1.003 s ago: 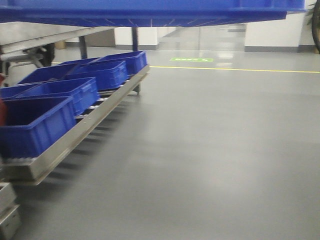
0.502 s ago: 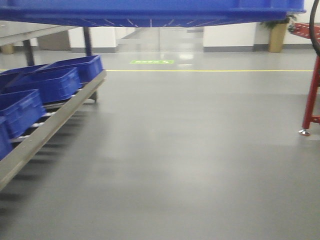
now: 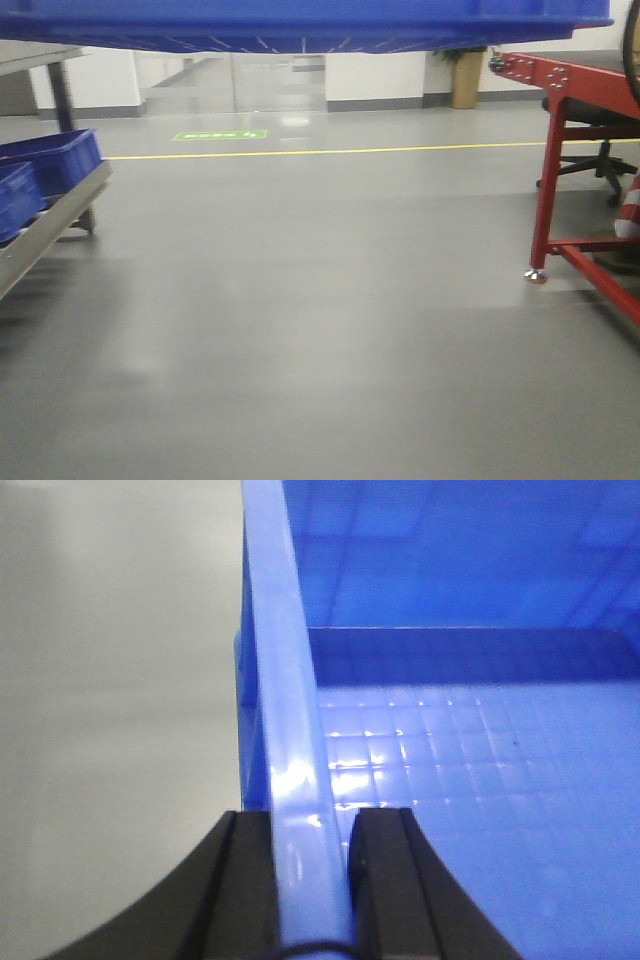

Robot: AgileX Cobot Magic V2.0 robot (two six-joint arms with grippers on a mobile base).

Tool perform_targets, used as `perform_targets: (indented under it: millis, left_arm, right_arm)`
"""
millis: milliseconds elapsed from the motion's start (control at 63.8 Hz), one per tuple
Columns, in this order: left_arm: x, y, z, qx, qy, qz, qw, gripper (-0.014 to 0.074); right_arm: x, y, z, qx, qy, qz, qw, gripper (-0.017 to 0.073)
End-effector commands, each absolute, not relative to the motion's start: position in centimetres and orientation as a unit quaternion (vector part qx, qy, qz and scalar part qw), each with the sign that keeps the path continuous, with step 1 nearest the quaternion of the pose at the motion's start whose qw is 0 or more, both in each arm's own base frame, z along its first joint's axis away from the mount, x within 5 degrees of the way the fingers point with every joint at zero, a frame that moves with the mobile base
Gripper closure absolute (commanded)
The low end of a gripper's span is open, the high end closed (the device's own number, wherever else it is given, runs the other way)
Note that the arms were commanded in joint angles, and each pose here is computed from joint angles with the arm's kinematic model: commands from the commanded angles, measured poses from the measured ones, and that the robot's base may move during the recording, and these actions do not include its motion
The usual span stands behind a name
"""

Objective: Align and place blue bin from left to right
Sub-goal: 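Drive the base across the floor carrying the bin in both grippers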

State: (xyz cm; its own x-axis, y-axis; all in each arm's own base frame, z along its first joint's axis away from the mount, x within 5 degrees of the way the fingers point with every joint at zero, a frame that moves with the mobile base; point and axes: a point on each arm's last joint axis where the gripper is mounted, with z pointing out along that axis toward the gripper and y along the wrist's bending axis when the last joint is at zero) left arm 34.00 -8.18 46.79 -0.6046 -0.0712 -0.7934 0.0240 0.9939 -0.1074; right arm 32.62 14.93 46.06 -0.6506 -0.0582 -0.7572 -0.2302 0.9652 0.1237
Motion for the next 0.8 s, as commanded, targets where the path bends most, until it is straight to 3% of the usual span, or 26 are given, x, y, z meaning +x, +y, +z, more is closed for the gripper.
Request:
perform_targets:
  millis: [0,784]
  left_arm:
    - [33.51,-8.12,48.78,-0.006,0.864,-0.061,0.5,0.061]
    - [33.51,-8.12,48.78,-0.006,0.864,-0.061,0.5,0.061]
  right_arm:
    - [31.96,14.42,48.23,-0.09,0.874,0.107,0.465,0.0633]
    - [31.96,14.42,48.23,-0.09,0.874,0.107,0.465,0.0633]
